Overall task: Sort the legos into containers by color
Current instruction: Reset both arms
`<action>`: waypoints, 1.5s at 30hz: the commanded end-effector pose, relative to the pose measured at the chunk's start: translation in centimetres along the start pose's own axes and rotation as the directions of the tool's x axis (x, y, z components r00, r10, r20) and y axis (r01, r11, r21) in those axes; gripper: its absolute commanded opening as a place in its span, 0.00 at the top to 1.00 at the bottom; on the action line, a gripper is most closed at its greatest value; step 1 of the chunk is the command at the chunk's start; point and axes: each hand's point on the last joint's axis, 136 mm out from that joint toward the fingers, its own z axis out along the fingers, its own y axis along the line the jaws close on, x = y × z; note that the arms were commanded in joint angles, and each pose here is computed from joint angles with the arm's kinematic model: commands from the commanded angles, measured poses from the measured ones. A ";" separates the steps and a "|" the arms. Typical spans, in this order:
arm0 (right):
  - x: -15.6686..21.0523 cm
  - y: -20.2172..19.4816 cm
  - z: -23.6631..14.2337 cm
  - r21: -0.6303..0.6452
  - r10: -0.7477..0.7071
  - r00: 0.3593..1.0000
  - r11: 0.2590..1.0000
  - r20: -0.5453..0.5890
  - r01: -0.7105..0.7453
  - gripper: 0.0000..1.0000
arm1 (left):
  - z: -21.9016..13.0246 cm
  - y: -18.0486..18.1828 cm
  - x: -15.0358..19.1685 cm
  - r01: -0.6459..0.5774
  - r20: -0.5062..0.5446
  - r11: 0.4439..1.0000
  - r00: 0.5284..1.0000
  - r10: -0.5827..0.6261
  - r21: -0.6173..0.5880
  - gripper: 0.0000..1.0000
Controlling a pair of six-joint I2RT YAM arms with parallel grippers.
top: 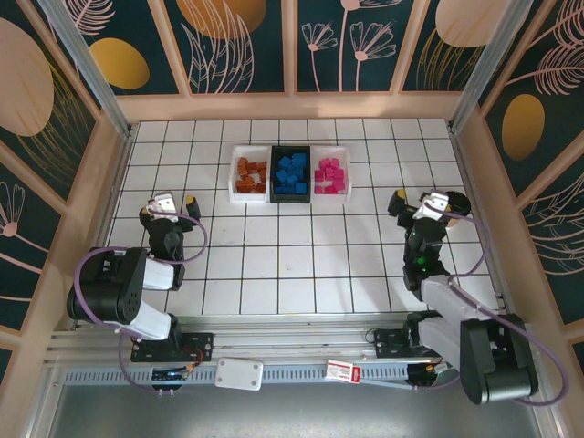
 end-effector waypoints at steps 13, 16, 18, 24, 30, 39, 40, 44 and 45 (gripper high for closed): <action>4.3 -0.1 3.8 -0.104 0.004 1.000 0.995 0.016 -0.002 0.01 | 0.1 0.4 -1.9 0.040 0.072 0.999 0.997 -0.039 -0.017 0.01; 4.4 -0.3 3.8 -0.106 0.015 1.000 0.994 0.007 -0.014 0.01 | 0.1 0.4 -2.0 0.040 0.073 0.999 0.997 -0.038 -0.017 0.01; 4.3 -0.5 3.9 -0.103 0.022 1.000 0.994 0.009 -0.021 0.01 | 0.1 0.4 -1.9 0.039 0.071 0.999 0.997 -0.038 -0.017 0.01; 4.2 -0.9 3.8 -0.072 0.026 0.999 0.997 0.019 -0.025 0.01 | 0.1 0.4 -2.0 0.040 0.073 0.999 0.997 -0.039 -0.017 0.01; 4.3 -0.9 3.7 -0.073 0.024 1.000 0.997 0.017 -0.023 0.01 | 0.1 0.4 -1.9 0.039 0.070 0.999 0.997 -0.038 -0.017 0.01; 4.2 -0.8 3.7 -0.073 0.023 1.000 0.997 0.018 -0.021 0.01 | 0.1 0.4 -1.9 0.040 0.071 0.999 0.997 -0.039 -0.017 0.01; 4.2 -0.9 3.8 -0.073 0.023 1.000 0.997 0.018 -0.021 0.01 | 0.1 0.4 -1.9 0.040 0.071 0.999 0.997 -0.039 -0.017 0.01; 4.2 -0.7 3.8 -0.074 0.019 1.000 0.997 0.017 -0.018 0.01 | 0.1 0.4 -1.9 0.039 0.070 0.999 0.997 -0.038 -0.017 0.01; 4.3 -0.7 3.8 -0.074 0.017 1.000 0.997 0.015 -0.016 0.01 | 0.1 0.4 -1.9 0.040 0.071 0.999 0.997 -0.039 -0.016 0.01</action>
